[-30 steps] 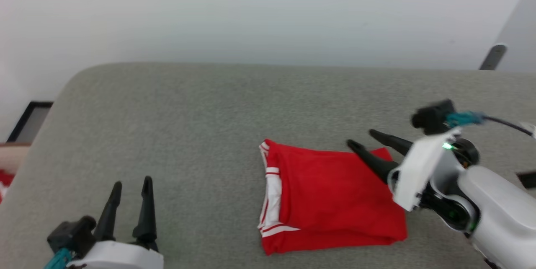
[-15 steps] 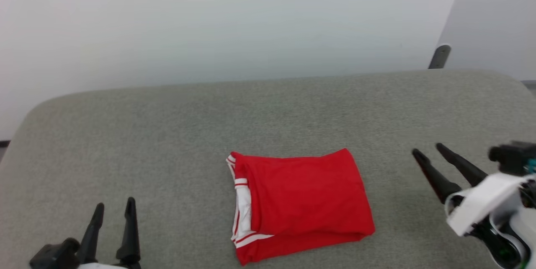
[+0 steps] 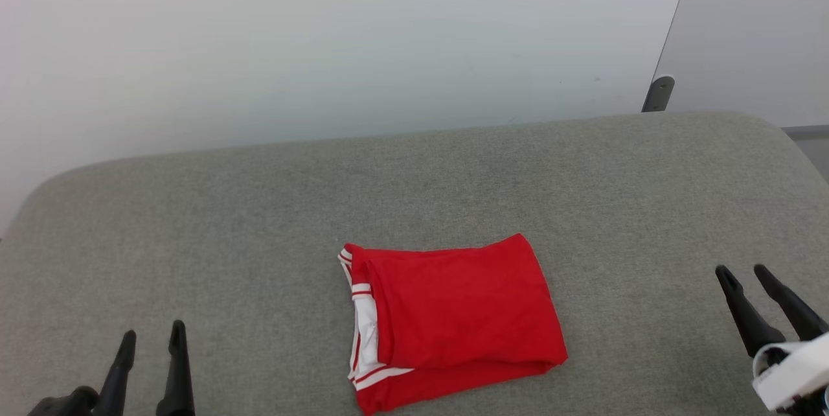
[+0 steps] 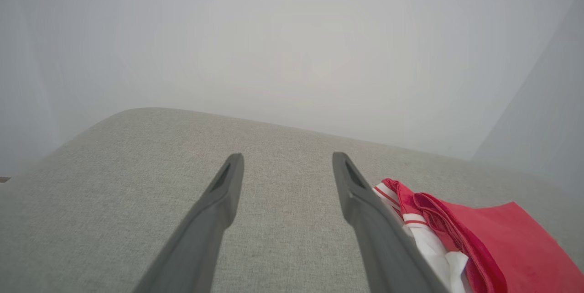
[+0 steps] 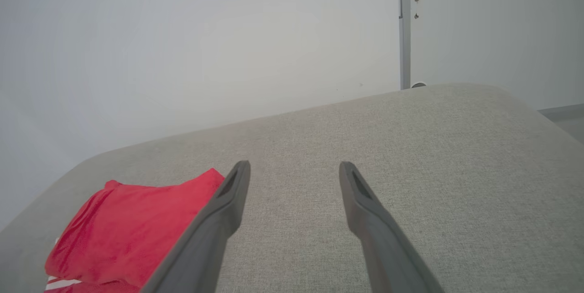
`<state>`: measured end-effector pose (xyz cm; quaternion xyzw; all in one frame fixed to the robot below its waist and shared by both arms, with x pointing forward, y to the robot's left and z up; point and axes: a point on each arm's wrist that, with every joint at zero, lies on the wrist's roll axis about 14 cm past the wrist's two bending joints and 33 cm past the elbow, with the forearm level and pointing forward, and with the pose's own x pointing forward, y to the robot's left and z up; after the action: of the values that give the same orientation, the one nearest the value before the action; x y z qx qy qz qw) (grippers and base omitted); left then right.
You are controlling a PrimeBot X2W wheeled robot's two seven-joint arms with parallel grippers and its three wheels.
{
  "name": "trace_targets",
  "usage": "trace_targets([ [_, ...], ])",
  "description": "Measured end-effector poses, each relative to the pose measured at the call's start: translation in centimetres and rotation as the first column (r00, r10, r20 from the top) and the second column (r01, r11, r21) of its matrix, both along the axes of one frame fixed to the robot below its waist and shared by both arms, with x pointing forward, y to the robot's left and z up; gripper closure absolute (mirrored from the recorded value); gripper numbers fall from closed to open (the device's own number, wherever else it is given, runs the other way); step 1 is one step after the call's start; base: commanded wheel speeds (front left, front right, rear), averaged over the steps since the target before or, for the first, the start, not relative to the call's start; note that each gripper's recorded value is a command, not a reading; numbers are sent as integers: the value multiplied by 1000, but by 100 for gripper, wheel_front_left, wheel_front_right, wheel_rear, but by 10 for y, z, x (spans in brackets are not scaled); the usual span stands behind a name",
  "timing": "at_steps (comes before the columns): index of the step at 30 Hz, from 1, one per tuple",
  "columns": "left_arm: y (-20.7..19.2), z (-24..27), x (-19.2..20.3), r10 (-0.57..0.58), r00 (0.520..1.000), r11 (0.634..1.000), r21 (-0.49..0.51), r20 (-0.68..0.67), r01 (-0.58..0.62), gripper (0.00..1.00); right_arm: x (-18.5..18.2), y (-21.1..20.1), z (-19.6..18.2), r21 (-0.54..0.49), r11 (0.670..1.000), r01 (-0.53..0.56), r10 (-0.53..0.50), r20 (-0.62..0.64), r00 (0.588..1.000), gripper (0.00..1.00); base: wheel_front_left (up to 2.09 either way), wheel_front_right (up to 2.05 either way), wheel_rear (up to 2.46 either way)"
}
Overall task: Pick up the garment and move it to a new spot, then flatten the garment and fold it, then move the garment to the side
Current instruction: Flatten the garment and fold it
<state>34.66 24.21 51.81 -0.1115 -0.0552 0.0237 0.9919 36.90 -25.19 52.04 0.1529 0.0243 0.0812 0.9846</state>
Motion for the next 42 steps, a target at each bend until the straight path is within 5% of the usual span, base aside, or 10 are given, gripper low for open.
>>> trace_targets([
  [28,2,-2,-5,5,1000,1000,10,-7,-5,0,-30,0,-1,-10,998,56,-55,62,997,0,0,0,0],
  [42,6,-2,-14,31,1000,999,15,0,-31,0,-33,6,-11,-97,993,69,-62,70,996,0,0,0,0],
])
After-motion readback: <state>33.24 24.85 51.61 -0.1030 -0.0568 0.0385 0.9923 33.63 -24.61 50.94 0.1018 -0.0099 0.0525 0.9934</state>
